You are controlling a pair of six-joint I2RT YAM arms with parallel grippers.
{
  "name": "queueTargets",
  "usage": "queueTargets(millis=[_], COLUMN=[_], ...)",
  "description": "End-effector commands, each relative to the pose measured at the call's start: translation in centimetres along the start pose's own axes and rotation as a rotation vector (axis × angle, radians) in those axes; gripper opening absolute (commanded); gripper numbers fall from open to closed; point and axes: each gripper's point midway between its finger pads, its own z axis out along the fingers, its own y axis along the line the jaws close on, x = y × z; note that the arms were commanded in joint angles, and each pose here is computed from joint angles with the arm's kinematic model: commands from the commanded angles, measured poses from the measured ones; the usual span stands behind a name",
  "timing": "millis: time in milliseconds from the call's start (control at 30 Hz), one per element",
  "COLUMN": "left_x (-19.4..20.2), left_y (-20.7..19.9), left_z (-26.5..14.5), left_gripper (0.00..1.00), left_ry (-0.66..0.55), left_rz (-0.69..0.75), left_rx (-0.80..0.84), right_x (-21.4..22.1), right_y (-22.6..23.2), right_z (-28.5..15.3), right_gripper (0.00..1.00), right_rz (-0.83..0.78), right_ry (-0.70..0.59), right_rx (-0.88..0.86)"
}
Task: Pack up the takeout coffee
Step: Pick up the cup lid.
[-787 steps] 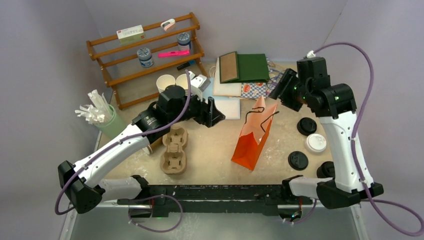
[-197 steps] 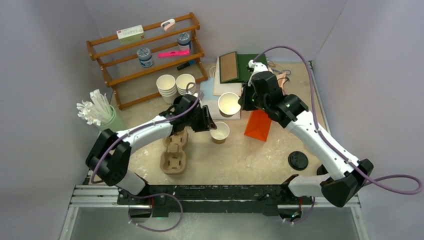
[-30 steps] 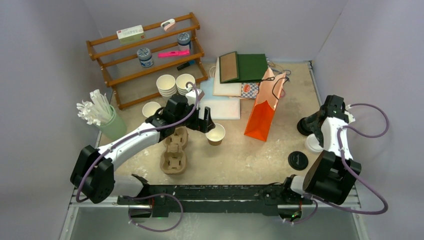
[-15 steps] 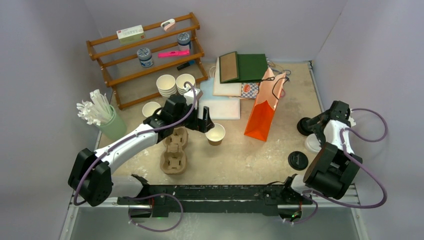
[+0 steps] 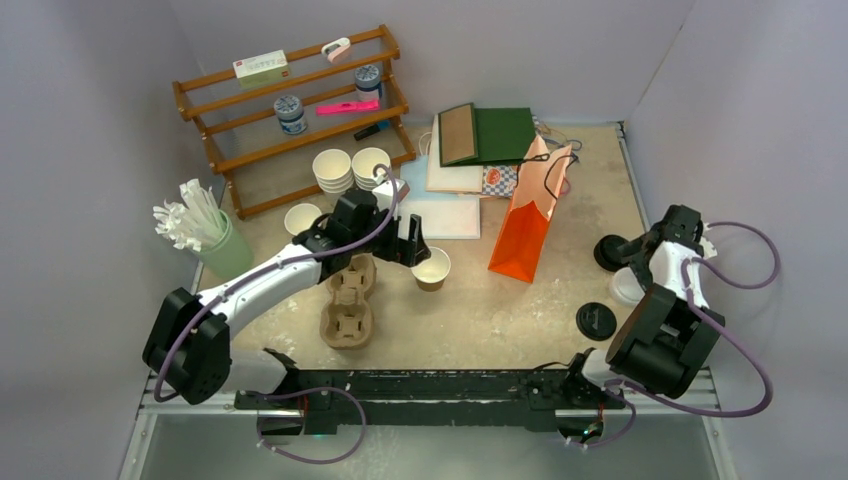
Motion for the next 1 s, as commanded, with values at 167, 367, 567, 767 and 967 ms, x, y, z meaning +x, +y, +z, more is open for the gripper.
queueTargets(millis=[167,367,567,767,967], left_x=[-1.8,-1.6,-1.6,-1.5,-1.3], left_y=[-1.3,-1.1,-1.0,-0.8,-0.7], left_z=[0.4,0.5,0.5,0.6,0.6], left_gripper=[1.0,1.0,1.0,1.0,1.0], left_ry=[-0.018,-0.009,-0.006,-0.001,0.005], left_rz=[0.037,0.04,0.049,0.044,0.044], left_rx=[0.043,0.041,0.034,0.027,0.02], right_x=[-0.2,0.1,0.2,0.4,0.5], right_y=[-1.6,-1.4,-1.5,-1.4,-1.3], right_z=[0.8,1.2,1.6,2.1,2.3], right_gripper=[0.98,0.98,0.94,0.92,0.87], right_rz=[0.059,0.062,0.067,0.078,0.083], right_ry=[0.02,0.03,0.037,0.049,0.053], right_rx=[0.065,0.048,0.062,0.071,0.065])
